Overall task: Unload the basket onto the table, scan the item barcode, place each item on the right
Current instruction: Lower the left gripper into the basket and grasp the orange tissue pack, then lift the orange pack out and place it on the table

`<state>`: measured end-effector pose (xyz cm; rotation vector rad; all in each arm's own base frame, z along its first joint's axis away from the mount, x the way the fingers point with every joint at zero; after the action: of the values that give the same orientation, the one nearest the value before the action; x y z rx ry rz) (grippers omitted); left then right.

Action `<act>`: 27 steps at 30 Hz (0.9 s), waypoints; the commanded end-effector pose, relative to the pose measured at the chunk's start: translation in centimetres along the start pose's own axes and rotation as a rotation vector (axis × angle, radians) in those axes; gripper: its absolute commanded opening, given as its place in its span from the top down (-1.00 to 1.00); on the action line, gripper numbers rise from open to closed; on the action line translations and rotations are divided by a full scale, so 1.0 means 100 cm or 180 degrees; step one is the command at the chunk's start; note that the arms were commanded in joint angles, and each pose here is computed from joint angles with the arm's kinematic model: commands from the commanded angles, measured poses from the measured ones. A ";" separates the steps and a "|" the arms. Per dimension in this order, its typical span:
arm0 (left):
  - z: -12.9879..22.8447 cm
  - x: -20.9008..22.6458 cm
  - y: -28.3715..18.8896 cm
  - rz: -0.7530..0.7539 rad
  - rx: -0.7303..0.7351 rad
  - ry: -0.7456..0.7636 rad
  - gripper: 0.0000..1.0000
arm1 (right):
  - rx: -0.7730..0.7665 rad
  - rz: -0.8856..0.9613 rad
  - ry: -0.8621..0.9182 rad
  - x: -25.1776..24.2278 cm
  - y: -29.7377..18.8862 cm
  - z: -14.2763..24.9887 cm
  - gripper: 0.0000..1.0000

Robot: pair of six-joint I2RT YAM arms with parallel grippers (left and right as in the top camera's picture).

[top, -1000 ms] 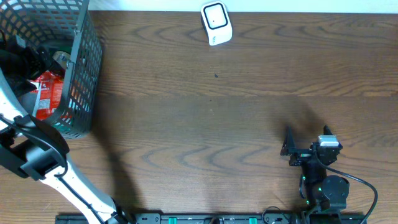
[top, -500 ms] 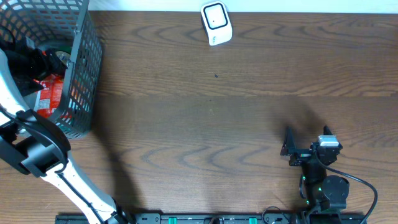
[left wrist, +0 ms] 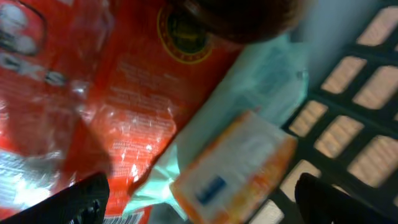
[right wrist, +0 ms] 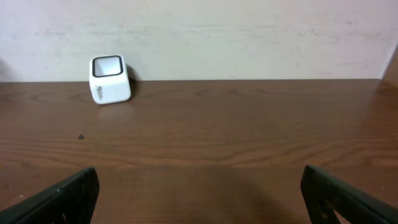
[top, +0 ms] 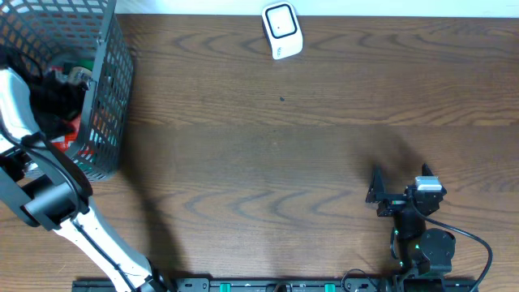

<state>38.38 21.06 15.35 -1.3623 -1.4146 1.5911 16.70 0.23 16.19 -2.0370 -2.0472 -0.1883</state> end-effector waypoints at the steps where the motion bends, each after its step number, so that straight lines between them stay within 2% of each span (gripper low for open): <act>1: 0.003 0.003 0.017 0.0061 0.0085 0.0016 -0.90 | 0.0001 0.0011 -0.0011 -0.001 0.000 0.000 -0.99; 4: 0.003 0.003 0.017 0.0061 0.0077 0.0018 -0.55 | 0.0001 0.0011 -0.0011 -0.001 0.000 0.000 -0.98; 6: 0.002 0.003 0.017 0.0059 0.0069 0.0022 -0.17 | 0.0001 0.0011 -0.0011 -0.001 0.000 0.000 -0.98; 8: 0.002 0.003 0.017 0.0059 0.0069 0.0021 0.07 | 0.0001 0.0011 -0.0011 -0.001 0.000 0.000 -0.99; 10: 0.002 0.003 0.017 0.0059 0.0064 0.0008 0.21 | 0.0001 0.0011 -0.0011 -0.001 0.000 0.000 -0.98; 15: -0.001 0.000 0.003 0.0028 -0.0055 -0.0033 0.30 | 0.0001 0.0011 -0.0011 -0.001 0.000 0.000 -0.99; 19: -0.004 -0.010 -0.029 -0.0037 -0.0342 -0.0007 0.30 | 0.0001 0.0011 -0.0011 -0.001 0.000 0.000 -0.99; 24: -0.007 -0.025 -0.077 -0.0137 -0.0848 0.0047 0.35 | 0.0001 0.0011 -0.0011 -0.001 0.000 0.000 -0.98; 27: -0.003 -0.040 -0.125 -0.0305 -0.1340 0.0057 0.37 | 0.0001 0.0011 -0.0011 -0.001 0.000 0.000 -0.99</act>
<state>38.62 20.98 22.47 -1.4833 -1.6656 1.3935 16.70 0.23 16.20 -2.0371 -2.0475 -0.1887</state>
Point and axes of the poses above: each gripper's point midway between its finger pads, its own y axis out along the fingers, its own x axis along the line the jaws close on, z = x × y, the point moved 8 cm from there along -y, back along the fingers, and after that the axes turned 13 degrees about y, right-handed, at the moved point
